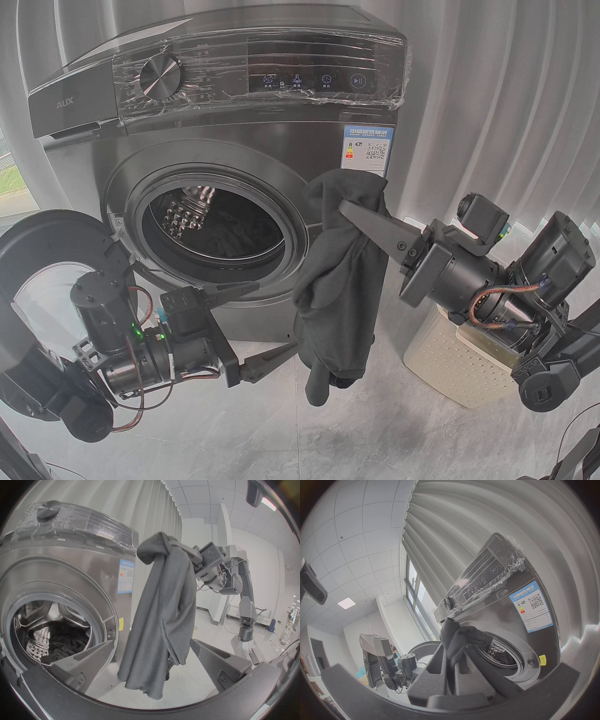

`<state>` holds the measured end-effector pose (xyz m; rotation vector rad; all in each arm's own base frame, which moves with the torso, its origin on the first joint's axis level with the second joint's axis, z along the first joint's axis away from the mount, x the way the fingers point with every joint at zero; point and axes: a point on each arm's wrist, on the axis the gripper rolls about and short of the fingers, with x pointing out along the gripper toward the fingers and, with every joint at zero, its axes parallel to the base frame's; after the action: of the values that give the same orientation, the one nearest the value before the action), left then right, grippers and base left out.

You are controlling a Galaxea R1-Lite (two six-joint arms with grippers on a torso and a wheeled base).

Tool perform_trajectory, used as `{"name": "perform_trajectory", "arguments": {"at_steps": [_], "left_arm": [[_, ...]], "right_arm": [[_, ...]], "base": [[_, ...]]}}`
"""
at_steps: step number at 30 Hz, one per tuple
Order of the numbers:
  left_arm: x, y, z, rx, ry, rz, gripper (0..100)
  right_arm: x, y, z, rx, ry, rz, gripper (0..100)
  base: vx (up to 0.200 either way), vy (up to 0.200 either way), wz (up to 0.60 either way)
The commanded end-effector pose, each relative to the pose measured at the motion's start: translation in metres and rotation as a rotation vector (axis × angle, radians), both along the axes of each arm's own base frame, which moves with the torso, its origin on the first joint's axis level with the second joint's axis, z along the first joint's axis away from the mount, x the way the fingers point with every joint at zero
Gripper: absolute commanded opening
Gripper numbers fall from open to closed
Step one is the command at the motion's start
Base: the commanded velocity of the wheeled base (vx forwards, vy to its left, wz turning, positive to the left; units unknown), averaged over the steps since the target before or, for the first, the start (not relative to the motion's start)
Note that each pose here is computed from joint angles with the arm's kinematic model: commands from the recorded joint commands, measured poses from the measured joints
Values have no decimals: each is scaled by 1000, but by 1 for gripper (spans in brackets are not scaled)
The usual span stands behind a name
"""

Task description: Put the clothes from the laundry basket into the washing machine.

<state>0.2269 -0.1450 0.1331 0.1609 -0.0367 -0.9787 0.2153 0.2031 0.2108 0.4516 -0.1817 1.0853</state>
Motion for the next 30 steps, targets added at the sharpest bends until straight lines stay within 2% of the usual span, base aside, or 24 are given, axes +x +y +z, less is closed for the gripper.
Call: {"name": "perform_trajectory", "arguments": {"at_steps": [1, 3, 6, 9, 15, 25, 30], "left_arm": [[11, -15, -29, 28, 80, -41, 100], [11, -21, -31, 14, 98, -77, 100], [16, -31, -27, -23, 76, -112, 100], [22, -39, -29, -40, 66, -126, 100], [37, -52, -43, -36, 79, -128, 100], [54, -61, -68, -32, 111, -109, 100], [60, -65, -74, -36, 111, -112, 100]], "right_arm": [[3, 3, 0, 2, -2, 2, 0], [3, 4, 0, 2, -2, 4, 0], [1, 8, -2, 1, 2, 18, 0], [1, 10, -3, -2, 6, 21, 0], [1, 14, -5, -2, 7, 28, 0], [0, 13, -1, 23, 5, 3, 0], [0, 13, 0, 27, 4, 2, 0]], "base": [[0, 0, 0], [0, 0, 0], [0, 0, 0], [0, 0, 0], [0, 0, 0], [0, 0, 0], [0, 0, 0]]}}
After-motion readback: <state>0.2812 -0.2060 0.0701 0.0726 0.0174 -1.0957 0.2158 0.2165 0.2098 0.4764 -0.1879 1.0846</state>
